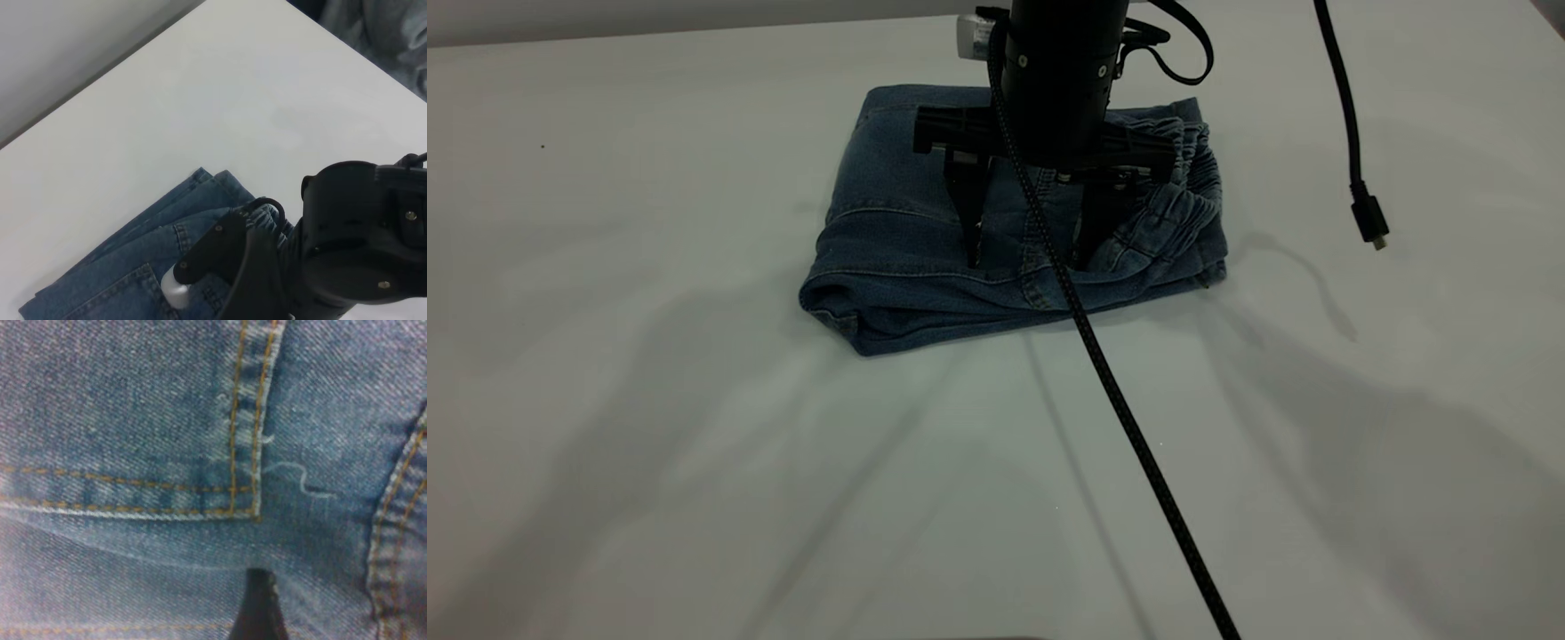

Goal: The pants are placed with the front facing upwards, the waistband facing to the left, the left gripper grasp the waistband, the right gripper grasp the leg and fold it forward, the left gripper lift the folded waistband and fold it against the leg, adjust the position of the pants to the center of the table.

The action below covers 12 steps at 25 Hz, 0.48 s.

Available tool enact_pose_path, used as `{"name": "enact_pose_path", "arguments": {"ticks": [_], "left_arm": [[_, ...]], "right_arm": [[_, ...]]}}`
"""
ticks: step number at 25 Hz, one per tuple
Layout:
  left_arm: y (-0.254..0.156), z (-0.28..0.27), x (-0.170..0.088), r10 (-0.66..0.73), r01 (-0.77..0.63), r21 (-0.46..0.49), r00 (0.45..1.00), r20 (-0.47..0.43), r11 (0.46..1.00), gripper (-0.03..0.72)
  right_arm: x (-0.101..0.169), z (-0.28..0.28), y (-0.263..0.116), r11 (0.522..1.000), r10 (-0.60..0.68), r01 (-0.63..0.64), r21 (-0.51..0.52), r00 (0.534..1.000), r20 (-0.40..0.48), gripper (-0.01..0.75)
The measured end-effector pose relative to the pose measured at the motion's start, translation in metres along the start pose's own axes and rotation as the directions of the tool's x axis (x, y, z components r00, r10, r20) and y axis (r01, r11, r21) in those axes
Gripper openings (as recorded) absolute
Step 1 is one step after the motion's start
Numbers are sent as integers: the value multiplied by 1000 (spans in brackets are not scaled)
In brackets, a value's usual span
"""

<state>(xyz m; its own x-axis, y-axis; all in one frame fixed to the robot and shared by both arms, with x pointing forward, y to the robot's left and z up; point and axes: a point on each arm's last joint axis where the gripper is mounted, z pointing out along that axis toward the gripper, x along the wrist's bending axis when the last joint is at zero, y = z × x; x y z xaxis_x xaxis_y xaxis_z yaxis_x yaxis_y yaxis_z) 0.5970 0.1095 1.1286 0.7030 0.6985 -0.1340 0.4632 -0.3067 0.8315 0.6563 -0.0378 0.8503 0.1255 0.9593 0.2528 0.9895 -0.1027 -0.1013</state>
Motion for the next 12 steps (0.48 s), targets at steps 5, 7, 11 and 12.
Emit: {"name": "enact_pose_path", "arguments": {"ticks": [5, 7, 11, 12], "left_arm": [[0, 0, 0, 1, -1, 5, 1000, 4, 1000, 556], [0, -1, -1, 2, -2, 3, 1000, 3, 1000, 556], [7, -16, -6, 21, -21, -21, 1000, 4, 1000, 556], [10, -25, -10, 29, -29, -34, 1000, 6, 999, 556]], "right_arm": [[1, -14, 2, 999, -48, 48, -2, 997, 65, 489], [5, -37, 5, 996, -82, 86, -35, 992, 95, 489], [23, -103, 12, 958, -179, 196, -209, 979, 99, 489], [28, -121, 10, 942, -211, 227, -246, 973, 90, 489]]}}
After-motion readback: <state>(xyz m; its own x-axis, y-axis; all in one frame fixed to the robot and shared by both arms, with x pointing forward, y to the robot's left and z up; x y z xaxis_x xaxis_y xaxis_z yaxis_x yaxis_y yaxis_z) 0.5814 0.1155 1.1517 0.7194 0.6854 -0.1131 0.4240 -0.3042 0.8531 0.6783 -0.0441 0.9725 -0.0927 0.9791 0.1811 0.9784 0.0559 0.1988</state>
